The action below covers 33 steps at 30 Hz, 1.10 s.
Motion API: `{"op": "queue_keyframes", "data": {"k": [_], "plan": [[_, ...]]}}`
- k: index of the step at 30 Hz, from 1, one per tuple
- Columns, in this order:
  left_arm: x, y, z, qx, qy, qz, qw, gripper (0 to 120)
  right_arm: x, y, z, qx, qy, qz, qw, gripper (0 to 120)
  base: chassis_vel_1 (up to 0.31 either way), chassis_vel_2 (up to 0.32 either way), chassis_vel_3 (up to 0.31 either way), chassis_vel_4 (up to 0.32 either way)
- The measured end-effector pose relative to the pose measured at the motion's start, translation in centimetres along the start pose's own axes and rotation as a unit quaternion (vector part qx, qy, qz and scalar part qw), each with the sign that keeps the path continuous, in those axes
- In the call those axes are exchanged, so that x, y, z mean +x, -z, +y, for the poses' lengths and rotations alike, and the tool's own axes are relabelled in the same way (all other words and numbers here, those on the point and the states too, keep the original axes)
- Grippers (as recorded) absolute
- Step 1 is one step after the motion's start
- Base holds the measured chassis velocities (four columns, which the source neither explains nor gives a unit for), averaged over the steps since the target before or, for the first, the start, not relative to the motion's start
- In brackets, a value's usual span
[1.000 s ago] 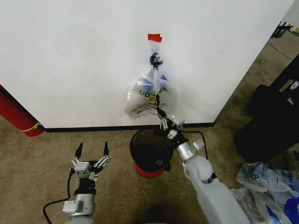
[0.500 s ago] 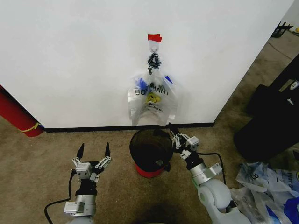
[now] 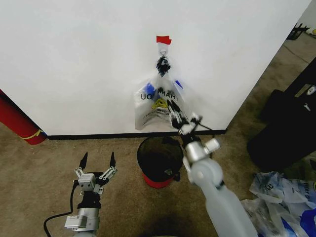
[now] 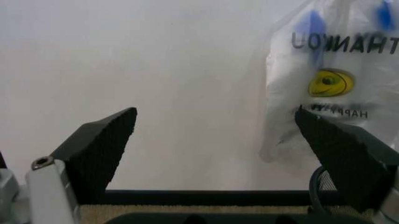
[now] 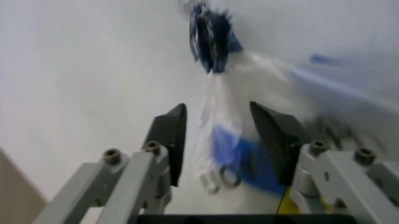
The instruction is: Pick up the garbage bag from the wall and place it over the trash bin.
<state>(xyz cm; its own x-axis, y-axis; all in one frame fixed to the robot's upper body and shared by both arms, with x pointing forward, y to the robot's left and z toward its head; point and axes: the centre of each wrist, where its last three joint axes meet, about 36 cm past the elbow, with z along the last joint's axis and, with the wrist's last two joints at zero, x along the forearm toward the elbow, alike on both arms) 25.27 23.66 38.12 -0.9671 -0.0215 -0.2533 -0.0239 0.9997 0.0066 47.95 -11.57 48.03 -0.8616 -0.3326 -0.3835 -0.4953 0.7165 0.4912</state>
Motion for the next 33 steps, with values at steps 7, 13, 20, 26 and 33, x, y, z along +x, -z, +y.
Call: {"op": "queue_keyframes", "data": {"k": [7, 13, 20, 26, 33], "plan": [[-0.1, -0.6, 0.0, -0.001, 0.004, 0.004, 1.0000, 100, -5.1, -0.2, 0.6, 0.116, 0.001, -0.020, 0.993, 68, 0.000, 0.000, 0.000, 0.000], [-0.2, -0.7, -0.2, 0.000, 0.005, 0.004, 1.0000, 100, -8.1, -0.4, 1.8, 0.127, -0.001, -0.023, 0.992, 84, 0.000, 0.000, 0.000, 0.000], [0.1, -0.7, 0.1, -0.003, 0.008, 0.006, 0.9999, 100, -8.6, -0.3, 2.0, 0.134, -0.023, -0.021, 0.990, 60, 0.000, 0.000, 0.000, 0.000], [-0.1, -0.7, 0.0, -0.001, 0.007, 0.005, 1.0000, 100, -8.9, -0.2, 1.8, 0.137, -0.029, -0.018, 0.990, 40, 0.000, 0.000, 0.000, 0.000], [-0.1, -0.7, 0.0, -0.002, 0.007, 0.004, 1.0000, 100, -9.1, 0.0, 1.3, 0.137, -0.034, -0.017, 0.990, 14, 0.000, 0.000, 0.000, 0.000]]}}
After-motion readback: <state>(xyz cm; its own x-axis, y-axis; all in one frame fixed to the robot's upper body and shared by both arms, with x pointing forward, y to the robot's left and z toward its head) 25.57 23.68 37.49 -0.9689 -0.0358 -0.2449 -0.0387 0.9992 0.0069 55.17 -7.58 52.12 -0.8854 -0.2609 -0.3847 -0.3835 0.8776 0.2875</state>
